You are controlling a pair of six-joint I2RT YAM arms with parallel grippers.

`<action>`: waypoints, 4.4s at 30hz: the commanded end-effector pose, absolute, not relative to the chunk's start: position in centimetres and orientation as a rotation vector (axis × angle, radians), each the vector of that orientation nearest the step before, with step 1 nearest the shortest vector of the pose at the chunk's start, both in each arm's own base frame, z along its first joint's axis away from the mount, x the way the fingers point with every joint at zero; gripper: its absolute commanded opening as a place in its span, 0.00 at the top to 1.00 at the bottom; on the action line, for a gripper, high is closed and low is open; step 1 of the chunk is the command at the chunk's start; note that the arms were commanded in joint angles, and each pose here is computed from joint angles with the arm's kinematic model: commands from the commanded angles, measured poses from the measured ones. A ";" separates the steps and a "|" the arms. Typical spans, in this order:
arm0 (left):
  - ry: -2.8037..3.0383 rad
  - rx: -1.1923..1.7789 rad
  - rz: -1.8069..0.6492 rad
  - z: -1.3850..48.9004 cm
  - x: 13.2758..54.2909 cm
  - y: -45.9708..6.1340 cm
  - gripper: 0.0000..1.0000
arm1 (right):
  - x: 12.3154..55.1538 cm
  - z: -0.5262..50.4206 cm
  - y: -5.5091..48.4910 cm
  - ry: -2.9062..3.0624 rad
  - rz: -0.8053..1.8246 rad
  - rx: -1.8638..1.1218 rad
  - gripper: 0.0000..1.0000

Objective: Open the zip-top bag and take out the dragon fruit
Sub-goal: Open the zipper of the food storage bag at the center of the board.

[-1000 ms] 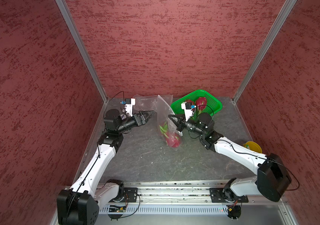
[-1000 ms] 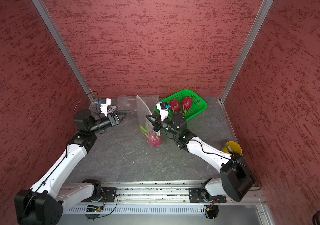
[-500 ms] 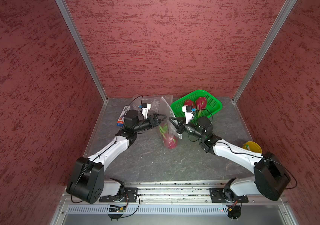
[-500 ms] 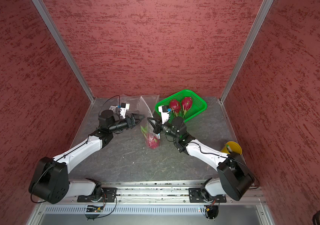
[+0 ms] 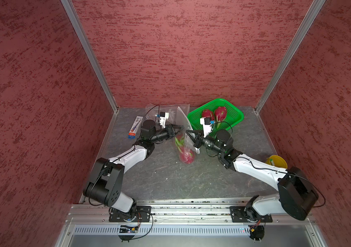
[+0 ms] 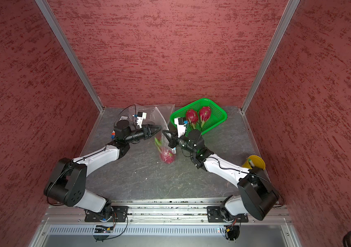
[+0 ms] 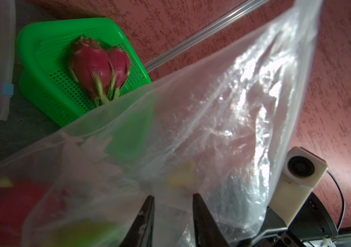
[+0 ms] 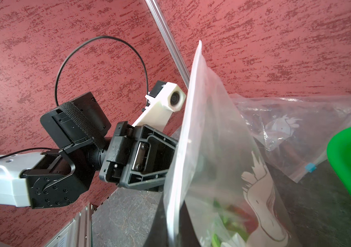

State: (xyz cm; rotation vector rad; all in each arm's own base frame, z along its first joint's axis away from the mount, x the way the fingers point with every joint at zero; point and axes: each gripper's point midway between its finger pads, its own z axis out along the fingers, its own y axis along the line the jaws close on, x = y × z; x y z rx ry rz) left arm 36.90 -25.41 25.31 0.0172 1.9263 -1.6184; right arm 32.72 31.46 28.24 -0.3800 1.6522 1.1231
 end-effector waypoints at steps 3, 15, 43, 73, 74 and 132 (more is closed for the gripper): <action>1.860 0.040 -1.627 26.4 36.9 -24.1 1.00 | 33.6 25.1 31.2 1.745 1.046 -0.350 1.00; 1.927 0.005 -1.569 25.5 35.8 -22.2 0.08 | 34.3 21.3 32.8 1.851 1.043 -0.365 0.91; 1.910 0.062 -1.543 25.5 35.6 -20.1 1.00 | 32.5 30.1 32.7 1.669 1.061 -0.500 0.55; 1.879 0.155 -1.660 24.8 35.6 -21.1 0.84 | 32.3 24.7 37.6 1.695 1.467 -0.563 0.56; 1.880 0.151 -1.658 24.8 35.6 -21.0 0.85 | 32.4 24.5 37.6 1.702 1.463 -0.554 0.63; 1.989 -0.029 -1.525 22.7 35.3 -16.1 1.00 | 35.8 23.5 28.7 1.795 1.170 -0.195 1.00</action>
